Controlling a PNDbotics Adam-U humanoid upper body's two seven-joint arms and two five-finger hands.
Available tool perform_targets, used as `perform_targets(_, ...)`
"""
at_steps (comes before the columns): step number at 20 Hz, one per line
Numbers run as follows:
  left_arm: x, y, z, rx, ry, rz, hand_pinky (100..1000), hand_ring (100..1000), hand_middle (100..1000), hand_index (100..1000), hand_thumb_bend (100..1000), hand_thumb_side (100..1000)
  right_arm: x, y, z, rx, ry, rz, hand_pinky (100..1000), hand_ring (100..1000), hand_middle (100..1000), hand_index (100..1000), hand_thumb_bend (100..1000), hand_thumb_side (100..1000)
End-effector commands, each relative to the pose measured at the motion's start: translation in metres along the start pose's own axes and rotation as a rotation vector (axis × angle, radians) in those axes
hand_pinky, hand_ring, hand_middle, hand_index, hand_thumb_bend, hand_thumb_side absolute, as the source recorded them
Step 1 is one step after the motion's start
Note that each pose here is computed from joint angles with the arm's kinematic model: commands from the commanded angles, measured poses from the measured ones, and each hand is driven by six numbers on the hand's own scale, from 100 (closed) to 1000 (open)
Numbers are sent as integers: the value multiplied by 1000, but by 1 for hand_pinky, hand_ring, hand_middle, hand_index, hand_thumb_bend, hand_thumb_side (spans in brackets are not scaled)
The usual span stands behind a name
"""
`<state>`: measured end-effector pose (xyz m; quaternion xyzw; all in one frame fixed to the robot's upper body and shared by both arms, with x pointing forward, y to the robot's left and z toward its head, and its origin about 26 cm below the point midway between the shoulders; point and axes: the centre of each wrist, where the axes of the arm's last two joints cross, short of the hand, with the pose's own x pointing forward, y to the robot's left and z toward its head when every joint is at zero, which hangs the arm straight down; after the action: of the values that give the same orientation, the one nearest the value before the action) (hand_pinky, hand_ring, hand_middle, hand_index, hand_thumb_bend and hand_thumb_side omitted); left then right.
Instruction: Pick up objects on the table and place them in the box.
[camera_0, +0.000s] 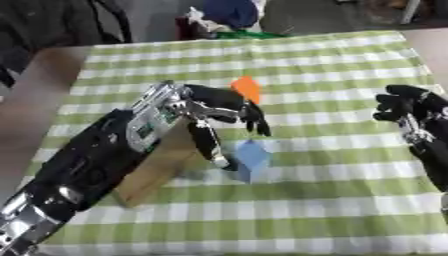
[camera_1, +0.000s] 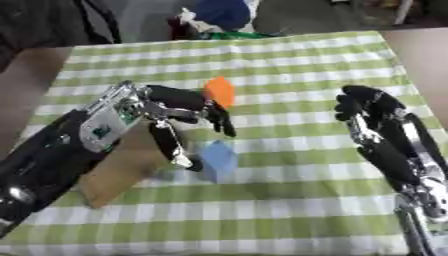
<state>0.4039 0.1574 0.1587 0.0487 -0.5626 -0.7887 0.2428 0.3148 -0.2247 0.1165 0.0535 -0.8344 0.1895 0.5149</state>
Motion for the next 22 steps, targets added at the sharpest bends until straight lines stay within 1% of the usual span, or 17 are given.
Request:
perform_targets(1, 0, 7, 1, -180, -117, -169, 783, 741, 740, 868, 470, 183, 6, -3, -3, 5, -22, 14, 731, 842, 570, 790, 100, 459)
perform_targets(9, -2, 3, -4, -194, -110, -178, 790, 747, 744, 869, 463, 169, 6, -3, -3, 7, -23, 14, 731, 842, 570, 789, 100, 459)
perform_targets(15, -4, -2, -9, -208, -110, -174, 781, 736, 730, 863, 457, 163, 6, -3, -4, 9, -24, 14, 731, 842, 570, 790, 100, 459)
perform_targets(19, -5, -6, -12, -219, -112, -166, 771, 725, 696, 849, 445, 152, 6, -3, -4, 11, -25, 14, 731, 842, 570, 790, 100, 459)
perform_targets(22, -7, -9, -13, -219, -109, -154, 755, 702, 639, 812, 408, 120, 6, -3, -4, 11, -26, 14, 731, 842, 570, 790, 100, 458)
